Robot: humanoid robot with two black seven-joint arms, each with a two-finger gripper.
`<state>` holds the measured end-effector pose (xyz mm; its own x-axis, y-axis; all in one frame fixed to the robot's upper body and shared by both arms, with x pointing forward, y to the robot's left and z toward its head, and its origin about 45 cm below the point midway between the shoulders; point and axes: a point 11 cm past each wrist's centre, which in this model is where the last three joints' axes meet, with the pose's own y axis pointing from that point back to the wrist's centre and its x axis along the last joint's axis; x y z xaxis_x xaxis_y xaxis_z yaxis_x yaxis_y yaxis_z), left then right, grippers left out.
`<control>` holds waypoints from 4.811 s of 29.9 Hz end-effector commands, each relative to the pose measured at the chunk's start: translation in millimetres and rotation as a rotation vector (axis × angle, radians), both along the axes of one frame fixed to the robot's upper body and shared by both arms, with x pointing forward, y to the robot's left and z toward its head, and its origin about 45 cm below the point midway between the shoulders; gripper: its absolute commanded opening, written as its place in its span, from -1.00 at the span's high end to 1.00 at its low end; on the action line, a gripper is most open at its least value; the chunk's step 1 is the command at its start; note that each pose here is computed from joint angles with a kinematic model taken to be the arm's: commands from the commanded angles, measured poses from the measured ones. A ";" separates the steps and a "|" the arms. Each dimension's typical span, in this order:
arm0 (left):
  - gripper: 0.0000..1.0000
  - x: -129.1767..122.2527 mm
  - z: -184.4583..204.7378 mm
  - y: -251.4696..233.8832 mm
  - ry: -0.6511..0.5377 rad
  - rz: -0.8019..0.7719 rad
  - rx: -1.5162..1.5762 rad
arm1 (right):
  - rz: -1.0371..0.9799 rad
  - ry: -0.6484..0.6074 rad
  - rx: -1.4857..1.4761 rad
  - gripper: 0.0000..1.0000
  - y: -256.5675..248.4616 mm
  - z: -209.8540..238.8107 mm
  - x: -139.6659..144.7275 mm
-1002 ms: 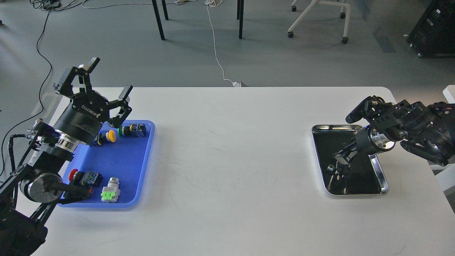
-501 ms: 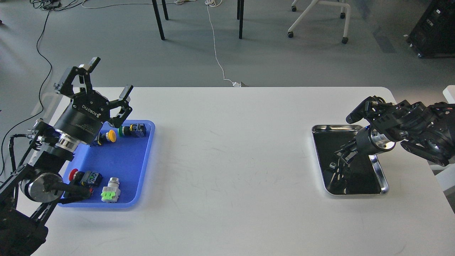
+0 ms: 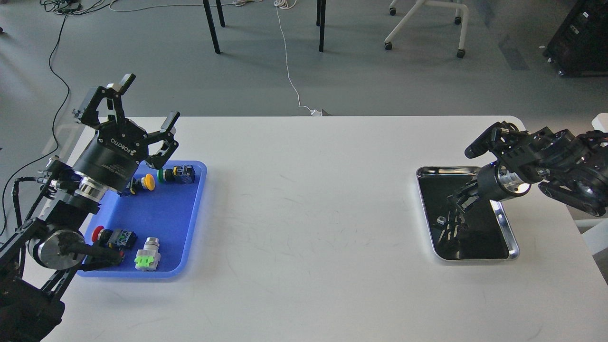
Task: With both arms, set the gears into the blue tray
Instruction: 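Carry the black part to the table center and release it, then retract the right gripper back above the metal tray, then reach the left gripper to the black part and grasp it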
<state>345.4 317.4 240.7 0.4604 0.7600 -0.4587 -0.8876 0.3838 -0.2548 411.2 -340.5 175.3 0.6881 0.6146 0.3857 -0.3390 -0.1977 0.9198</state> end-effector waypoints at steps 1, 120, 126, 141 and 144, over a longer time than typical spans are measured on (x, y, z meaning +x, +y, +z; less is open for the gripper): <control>-0.97 0.0 0.2 0.2 0.000 0.000 0.000 | 0.014 -0.031 0.060 0.63 22.4 25.3 10.6; -0.97 -20.7 -37.8 -204.7 -1.043 -0.809 1.613 | -1.488 0.277 2.011 -0.95 -29.3 -28.8 -47.7; -0.96 -9.0 -53.0 -227.0 -1.059 -0.853 1.661 | -1.489 0.262 2.007 -0.95 -35.3 -26.5 -48.4; -0.90 -0.2 -104.5 -218.1 -0.988 -0.904 1.748 | -1.483 0.243 2.002 -0.95 -43.8 -20.2 -49.5; -0.82 -5.3 -114.0 -217.0 -0.979 -0.933 1.752 | -1.483 0.238 2.000 -0.95 -45.8 -19.4 -49.7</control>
<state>344.0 98.6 135.9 0.4149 -0.4623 0.7837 -0.2266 0.7816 0.5811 361.6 -385.1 155.3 0.2365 -0.8543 -0.4628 -0.9488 -0.3057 0.0794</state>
